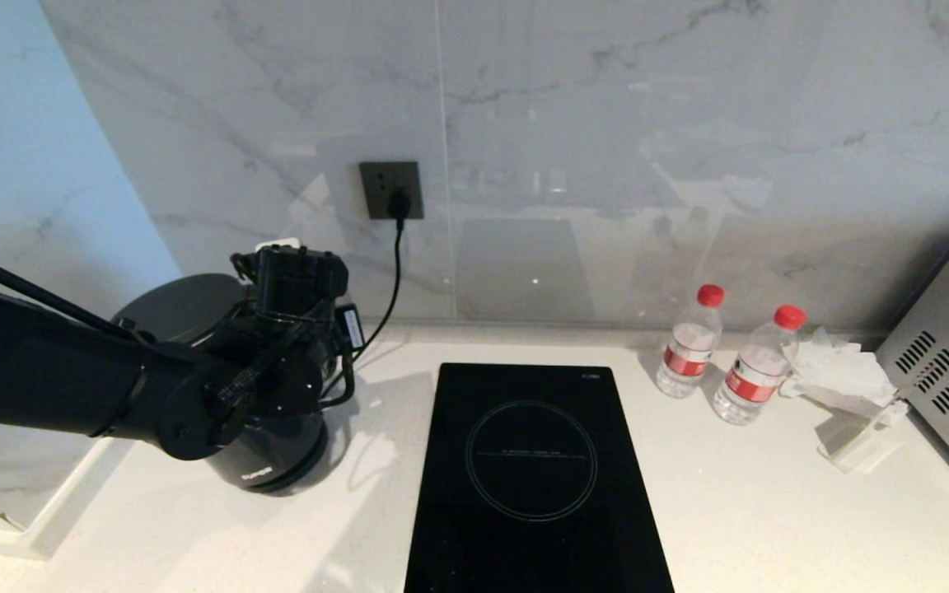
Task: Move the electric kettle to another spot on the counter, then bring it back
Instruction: Pick up the kettle
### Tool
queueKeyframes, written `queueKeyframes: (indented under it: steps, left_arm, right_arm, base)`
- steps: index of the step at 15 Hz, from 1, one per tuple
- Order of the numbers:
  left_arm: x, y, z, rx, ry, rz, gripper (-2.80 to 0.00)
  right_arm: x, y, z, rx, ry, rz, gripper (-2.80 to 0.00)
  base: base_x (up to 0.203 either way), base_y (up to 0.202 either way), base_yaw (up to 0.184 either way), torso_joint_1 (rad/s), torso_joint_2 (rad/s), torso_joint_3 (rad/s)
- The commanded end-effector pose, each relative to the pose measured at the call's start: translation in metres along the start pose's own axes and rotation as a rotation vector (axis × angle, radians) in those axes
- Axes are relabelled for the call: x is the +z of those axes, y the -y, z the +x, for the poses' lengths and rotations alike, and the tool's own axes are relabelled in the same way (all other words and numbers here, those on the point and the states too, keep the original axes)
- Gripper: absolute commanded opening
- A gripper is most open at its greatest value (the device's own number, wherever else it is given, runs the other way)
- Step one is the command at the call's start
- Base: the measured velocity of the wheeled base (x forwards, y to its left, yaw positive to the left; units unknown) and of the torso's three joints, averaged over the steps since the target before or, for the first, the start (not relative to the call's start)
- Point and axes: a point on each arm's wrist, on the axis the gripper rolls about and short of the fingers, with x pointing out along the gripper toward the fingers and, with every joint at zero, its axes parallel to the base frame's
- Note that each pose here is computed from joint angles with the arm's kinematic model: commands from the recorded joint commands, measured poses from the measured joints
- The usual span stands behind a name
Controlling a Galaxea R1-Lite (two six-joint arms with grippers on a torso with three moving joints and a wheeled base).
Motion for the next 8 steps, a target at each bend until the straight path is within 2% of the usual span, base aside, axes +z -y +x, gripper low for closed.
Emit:
queueKeyframes:
  steps: [1,8]
  left_arm:
    - [0.0008,0.0007,-0.0014,-0.001,0.006,-0.007,-2.80]
    - [0.0003,0.0037,-0.0031,-0.010,0.006,-0.005,-2.80]
  right_arm:
    - [0.0001,0.0000,-0.0001,-0.001,0.001,0.000,-2.80]
    - [-0.0001,0.0000,0.0000,-0.001,0.000,0.000,-2.80]
  base:
    - [0.000,0.000,0.000,0.000,0.00,0.000]
    - [0.000,0.000,0.000,0.000,0.00,0.008]
